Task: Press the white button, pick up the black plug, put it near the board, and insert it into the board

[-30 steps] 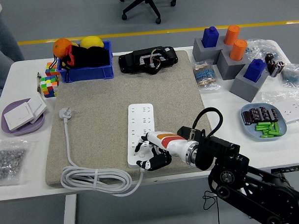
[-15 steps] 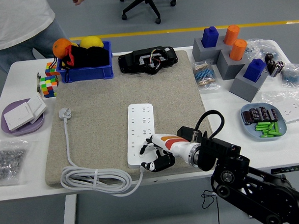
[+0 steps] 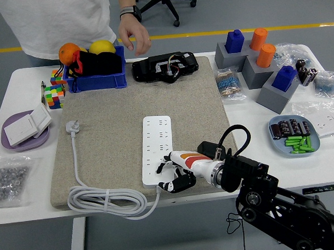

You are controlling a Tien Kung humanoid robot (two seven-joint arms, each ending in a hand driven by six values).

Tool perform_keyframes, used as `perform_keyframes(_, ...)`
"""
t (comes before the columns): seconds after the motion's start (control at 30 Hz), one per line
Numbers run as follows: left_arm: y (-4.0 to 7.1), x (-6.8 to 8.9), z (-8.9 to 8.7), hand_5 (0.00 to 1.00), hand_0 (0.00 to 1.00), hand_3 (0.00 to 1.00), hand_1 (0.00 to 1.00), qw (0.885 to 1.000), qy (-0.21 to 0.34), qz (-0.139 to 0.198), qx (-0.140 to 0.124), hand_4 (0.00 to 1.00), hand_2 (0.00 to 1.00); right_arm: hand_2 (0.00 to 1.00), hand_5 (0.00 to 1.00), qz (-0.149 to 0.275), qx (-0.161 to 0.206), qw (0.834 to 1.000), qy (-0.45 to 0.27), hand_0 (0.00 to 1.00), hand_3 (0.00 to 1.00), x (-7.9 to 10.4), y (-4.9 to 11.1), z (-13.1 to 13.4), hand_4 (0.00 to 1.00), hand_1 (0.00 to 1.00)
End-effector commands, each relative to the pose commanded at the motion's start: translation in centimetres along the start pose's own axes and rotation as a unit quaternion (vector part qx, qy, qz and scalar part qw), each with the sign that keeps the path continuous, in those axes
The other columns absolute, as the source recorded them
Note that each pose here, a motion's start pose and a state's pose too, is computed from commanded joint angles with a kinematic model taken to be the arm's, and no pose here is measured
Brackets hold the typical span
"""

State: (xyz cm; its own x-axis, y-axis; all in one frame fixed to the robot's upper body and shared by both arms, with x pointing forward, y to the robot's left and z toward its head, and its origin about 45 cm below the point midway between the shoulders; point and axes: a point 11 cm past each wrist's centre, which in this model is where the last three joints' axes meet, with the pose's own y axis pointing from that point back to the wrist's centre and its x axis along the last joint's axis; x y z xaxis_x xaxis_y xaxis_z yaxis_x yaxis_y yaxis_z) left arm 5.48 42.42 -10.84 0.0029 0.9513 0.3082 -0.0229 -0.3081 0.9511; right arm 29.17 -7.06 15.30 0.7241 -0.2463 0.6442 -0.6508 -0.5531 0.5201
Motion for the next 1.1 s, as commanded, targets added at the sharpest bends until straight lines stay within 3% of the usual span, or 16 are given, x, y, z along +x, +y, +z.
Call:
perform_keyframes(0.1,0.0,0.1,0.1,0.497,0.833,0.807,0.805,1.000,0.001,0.001,-0.001,0.605,0.785,0.115,0.393,0.002,0.004,1.000,0.000,0.002,0.645,0.4,0.1,-0.2,0.730,0.002)
perform_keyframes(0.37,0.0,0.3,0.3,0.498,0.833,0.807,0.805,1.000,-0.002,0.003,-0.001,0.605,0.785,0.116,0.393,0.062,0.055,0.997,-0.008,0.002,0.643,5.3,1.6,-3.1,0.731,0.002)
perform_keyframes(0.57,0.0,0.3,0.2,0.498,0.833,0.807,0.805,1.000,-0.006,0.002,-0.001,0.605,0.784,0.115,0.392,0.077,0.072,0.994,-0.010,0.002,0.644,5.9,2.0,-3.4,0.732,0.002)
perform_keyframes(0.6,0.0,0.3,0.2,0.498,0.833,0.807,0.805,1.000,-0.007,0.002,-0.001,0.605,0.784,0.115,0.392,0.087,0.080,0.993,-0.011,0.002,0.644,6.1,2.1,-3.4,0.732,0.002)
perform_keyframes(0.63,0.0,0.3,0.2,0.498,0.833,0.807,0.805,1.000,-0.007,0.002,0.000,0.605,0.784,0.152,0.384,0.095,0.085,0.992,-0.011,0.085,0.653,6.3,2.1,-3.4,0.736,0.052)
perform_keyframes(0.8,0.0,0.3,0.2,0.498,0.833,0.807,0.805,1.000,-0.007,0.002,-0.001,0.605,0.784,0.152,0.384,0.137,0.101,0.985,-0.020,0.085,0.653,7.4,2.6,-2.1,0.736,0.052)
perform_keyframes(0.83,0.0,0.3,0.2,0.498,0.833,0.807,0.805,1.000,-0.007,0.002,-0.001,0.604,0.783,0.338,0.385,0.143,0.103,0.984,-0.021,0.432,0.668,7.6,2.7,-1.9,0.774,0.284)
perform_keyframes(1.0,0.0,0.1,0.1,0.498,0.833,0.807,0.805,1.000,-0.005,0.001,0.000,0.604,0.783,0.338,0.385,0.193,0.109,0.975,-0.033,0.432,0.668,9.5,3.7,0.1,0.774,0.284)
perform_keyframes(1.03,0.0,0.1,0.2,0.498,0.833,0.807,0.805,1.000,-0.005,0.000,-0.001,0.604,0.783,0.643,0.370,0.202,0.107,0.973,-0.033,0.744,0.721,9.9,3.9,0.6,0.870,0.714)
perform_keyframes(1.1,0.0,0.0,0.3,0.498,0.833,0.807,0.805,1.000,-0.005,0.000,-0.002,0.604,0.783,0.643,0.370,0.222,0.097,0.970,-0.030,0.744,0.721,10.6,4.3,1.7,0.870,0.714)
